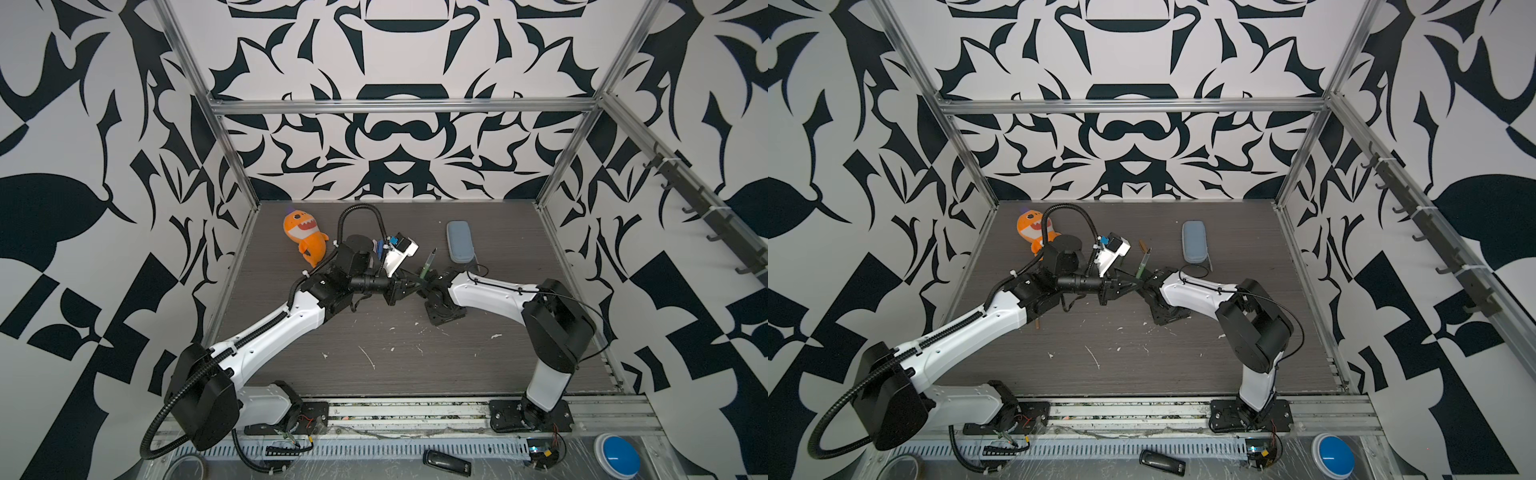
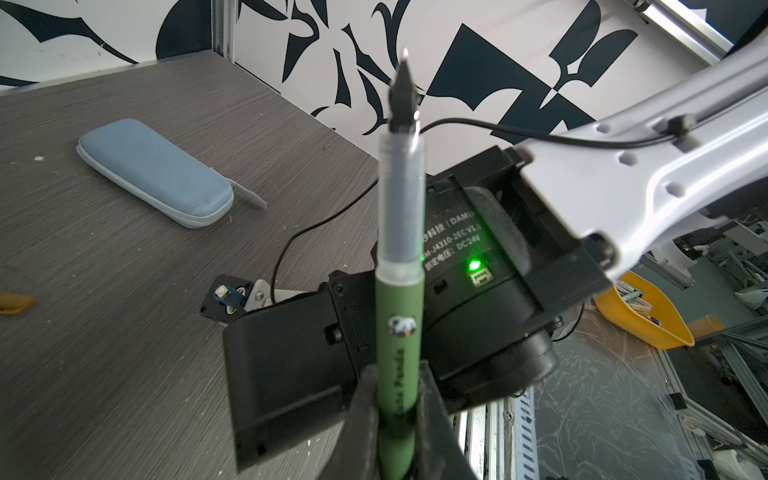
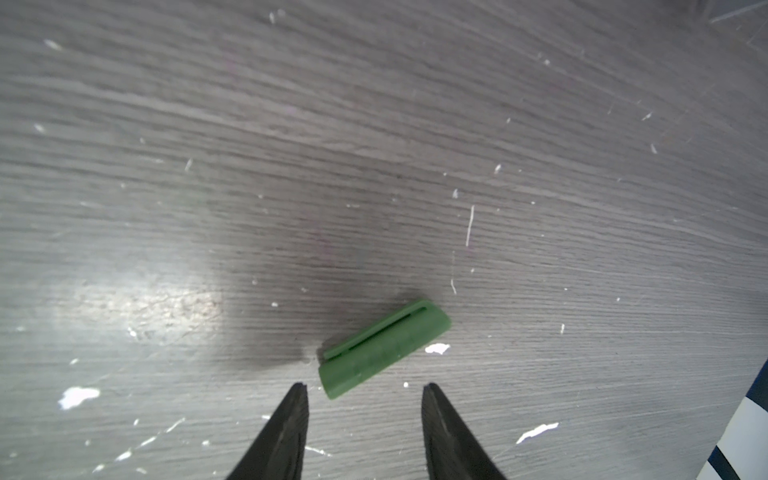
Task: Insert the pens into the pen caps
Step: 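Align the right gripper around the green cap and close on it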
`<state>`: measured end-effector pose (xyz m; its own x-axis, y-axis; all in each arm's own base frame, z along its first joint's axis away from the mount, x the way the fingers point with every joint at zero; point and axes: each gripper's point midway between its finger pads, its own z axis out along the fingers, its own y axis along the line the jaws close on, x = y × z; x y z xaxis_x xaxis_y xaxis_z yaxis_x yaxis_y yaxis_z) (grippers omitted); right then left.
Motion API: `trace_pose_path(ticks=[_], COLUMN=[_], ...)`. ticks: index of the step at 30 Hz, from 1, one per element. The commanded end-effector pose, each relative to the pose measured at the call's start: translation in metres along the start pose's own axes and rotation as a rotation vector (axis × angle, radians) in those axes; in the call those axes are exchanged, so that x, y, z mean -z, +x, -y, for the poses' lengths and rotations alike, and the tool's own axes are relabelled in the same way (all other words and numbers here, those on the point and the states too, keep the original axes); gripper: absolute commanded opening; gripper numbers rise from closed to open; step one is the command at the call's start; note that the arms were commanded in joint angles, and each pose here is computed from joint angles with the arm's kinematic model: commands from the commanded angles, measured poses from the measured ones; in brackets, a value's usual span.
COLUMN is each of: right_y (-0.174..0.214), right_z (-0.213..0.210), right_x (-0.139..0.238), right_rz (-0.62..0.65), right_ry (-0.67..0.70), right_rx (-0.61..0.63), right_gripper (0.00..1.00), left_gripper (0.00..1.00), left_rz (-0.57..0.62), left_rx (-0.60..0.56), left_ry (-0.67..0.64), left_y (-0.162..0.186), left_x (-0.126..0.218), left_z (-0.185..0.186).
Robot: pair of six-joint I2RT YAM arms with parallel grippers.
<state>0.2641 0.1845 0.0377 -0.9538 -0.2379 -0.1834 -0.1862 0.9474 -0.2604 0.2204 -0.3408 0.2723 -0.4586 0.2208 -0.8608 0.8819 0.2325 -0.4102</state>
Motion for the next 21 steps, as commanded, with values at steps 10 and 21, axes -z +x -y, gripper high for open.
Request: trace_pose_path(ticks=[10, 21], right_y=[-0.004, 0.013], right_z=[0.009, 0.024], right_x=[-0.005, -0.005], right_rz=[0.024, 0.009], right_ry=[0.038, 0.017], right_rx=[-0.052, -0.077], right_gripper=[0.47, 0.43], left_gripper=[0.02, 0.02], left_rz=[0.028, 0.025], left_rx=[-0.028, -0.024], left_ry=[0.022, 0.024], left_y=[-0.012, -0.011], left_x=[0.004, 0.004], left_z=[0.010, 0.010])
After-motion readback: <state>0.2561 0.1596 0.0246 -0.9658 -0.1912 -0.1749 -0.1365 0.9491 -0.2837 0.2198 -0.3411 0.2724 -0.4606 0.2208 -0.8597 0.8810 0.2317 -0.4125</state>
